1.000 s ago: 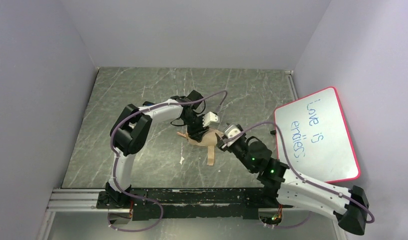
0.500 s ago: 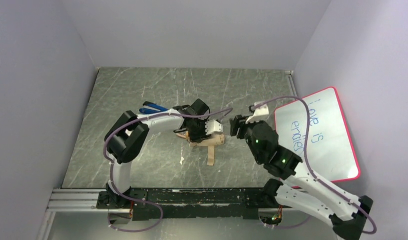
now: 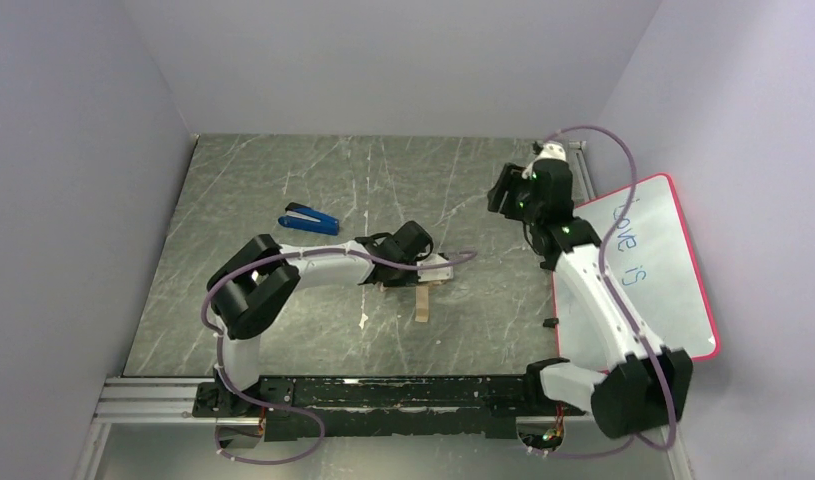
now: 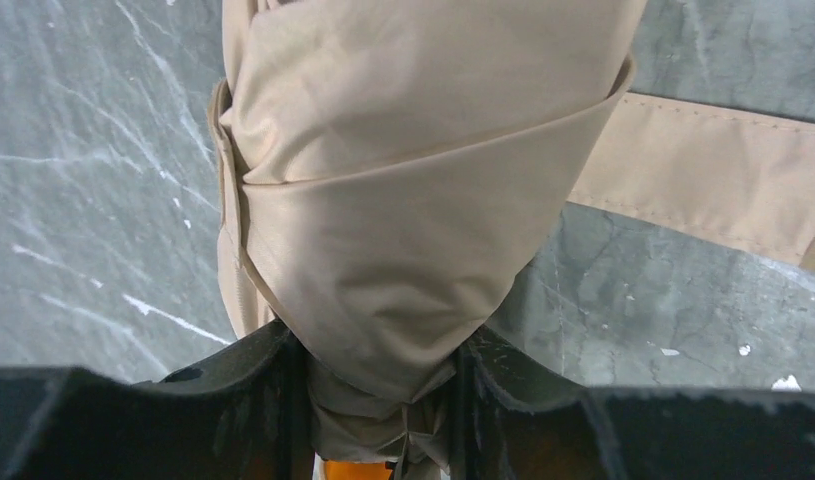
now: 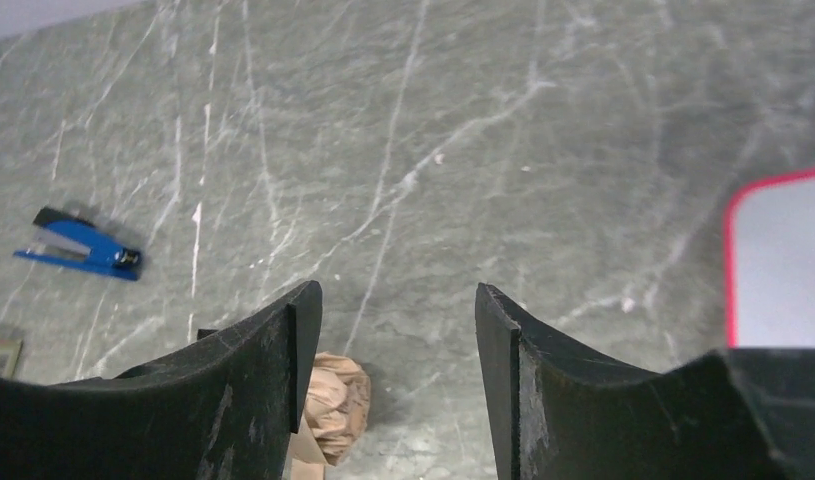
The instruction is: Put away the umbrella
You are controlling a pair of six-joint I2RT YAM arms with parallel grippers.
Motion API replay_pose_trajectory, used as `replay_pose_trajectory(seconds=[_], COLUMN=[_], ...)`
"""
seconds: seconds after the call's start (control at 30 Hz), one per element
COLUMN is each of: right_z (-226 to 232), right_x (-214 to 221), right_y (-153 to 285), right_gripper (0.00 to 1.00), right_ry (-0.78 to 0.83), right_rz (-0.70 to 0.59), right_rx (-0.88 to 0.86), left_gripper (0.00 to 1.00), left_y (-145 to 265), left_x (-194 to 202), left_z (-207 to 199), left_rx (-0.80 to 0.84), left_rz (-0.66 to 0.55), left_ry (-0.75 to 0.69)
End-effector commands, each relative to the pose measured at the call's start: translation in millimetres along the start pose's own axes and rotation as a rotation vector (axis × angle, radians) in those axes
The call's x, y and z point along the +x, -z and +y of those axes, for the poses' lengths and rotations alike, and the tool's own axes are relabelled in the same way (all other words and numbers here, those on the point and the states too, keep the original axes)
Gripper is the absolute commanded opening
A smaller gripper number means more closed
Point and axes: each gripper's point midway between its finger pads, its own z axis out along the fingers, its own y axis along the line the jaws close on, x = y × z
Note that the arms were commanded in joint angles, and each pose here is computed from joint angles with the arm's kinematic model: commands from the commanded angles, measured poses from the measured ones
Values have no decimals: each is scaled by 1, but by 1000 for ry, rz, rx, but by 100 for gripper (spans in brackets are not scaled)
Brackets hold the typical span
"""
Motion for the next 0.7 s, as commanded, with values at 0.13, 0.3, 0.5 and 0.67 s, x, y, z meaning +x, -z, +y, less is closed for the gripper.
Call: replay_pose_trajectory(seconds=[0.13,0.3,0.5,0.67], right_z=[42,79,105,113], right_x=[12,35,62,94], right_y=[-55,-83,-101,-101], right_gripper=[61,67,81,87], right_ry=[127,261,332,509], right_rz=[153,361,463,502], right_rx=[-243,-523,-770,-841], left_gripper=[5,5,5,5], left_y=[-24,-26,-29,-29], left_x=[73,73,82,84], left_z=[-42,-52,-59,-60], left_rx=[-28,-73,-151,-219], left_rz=[284,315,373,385], left_ry=[-115,-170,-242,-274])
